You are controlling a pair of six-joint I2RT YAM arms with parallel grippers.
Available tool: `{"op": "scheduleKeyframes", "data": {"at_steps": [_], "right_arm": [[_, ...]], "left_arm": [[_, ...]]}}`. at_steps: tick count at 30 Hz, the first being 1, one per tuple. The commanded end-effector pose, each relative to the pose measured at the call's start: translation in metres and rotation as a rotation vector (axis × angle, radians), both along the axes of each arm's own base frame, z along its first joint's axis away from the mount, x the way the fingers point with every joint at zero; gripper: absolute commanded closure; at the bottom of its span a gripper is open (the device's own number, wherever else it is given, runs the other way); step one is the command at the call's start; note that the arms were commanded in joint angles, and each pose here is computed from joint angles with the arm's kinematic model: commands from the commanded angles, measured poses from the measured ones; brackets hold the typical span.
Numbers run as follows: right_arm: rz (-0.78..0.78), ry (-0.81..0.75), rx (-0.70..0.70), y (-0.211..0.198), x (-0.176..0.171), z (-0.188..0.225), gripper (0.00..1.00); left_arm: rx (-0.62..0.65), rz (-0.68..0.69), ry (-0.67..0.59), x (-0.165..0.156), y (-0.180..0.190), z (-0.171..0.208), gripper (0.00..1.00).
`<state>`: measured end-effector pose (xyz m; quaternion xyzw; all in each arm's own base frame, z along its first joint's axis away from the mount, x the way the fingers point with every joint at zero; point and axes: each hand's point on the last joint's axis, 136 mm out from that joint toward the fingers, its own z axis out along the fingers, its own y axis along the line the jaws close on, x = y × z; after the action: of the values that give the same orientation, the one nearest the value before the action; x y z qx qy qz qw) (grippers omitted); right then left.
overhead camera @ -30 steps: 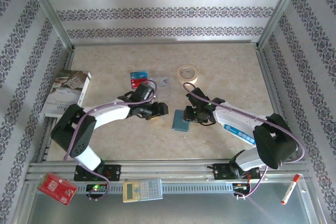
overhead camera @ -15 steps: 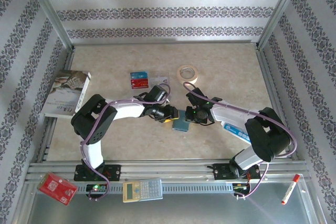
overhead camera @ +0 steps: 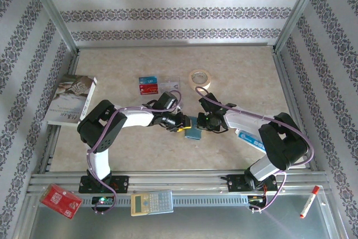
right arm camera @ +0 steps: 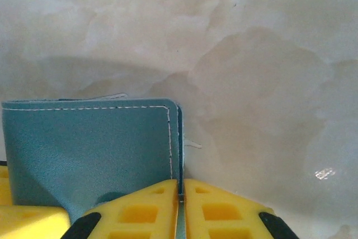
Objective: Take the credit cards out of the card holder
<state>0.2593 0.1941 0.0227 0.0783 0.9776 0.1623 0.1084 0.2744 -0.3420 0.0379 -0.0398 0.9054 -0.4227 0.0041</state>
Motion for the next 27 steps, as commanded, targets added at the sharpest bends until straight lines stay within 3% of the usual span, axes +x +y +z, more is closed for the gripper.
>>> {"op": "scheduleKeyframes", "data": {"at_steps": [1, 7, 13, 19, 23, 27], "right_arm": [[0.007, 0.015, 0.001, -0.001, -0.005, -0.006, 0.85], [-0.011, -0.107, 0.017, -0.008, 0.007, 0.026, 0.8], [0.081, -0.226, 0.223, 0.026, 0.012, 0.06, 0.78], [0.047, -0.17, 0.222, 0.027, 0.008, 0.045, 0.72], [0.011, -0.124, 0.174, 0.019, 0.004, 0.028, 0.76], [0.056, -0.121, 0.22, 0.031, 0.002, 0.031, 0.71]], "left_arm": [[-0.134, 0.028, -0.045, 0.012, -0.012, 0.024, 0.77], [-0.065, 0.03, -0.107, 0.014, -0.001, 0.033, 0.9], [-0.072, 0.015, -0.132, 0.017, -0.004, 0.041, 0.95], [-0.073, 0.014, -0.15, 0.019, -0.004, 0.046, 0.98], [-0.067, 0.014, -0.151, 0.018, -0.003, 0.045, 0.99], [-0.064, 0.014, -0.155, 0.021, -0.004, 0.044, 1.0]]}}
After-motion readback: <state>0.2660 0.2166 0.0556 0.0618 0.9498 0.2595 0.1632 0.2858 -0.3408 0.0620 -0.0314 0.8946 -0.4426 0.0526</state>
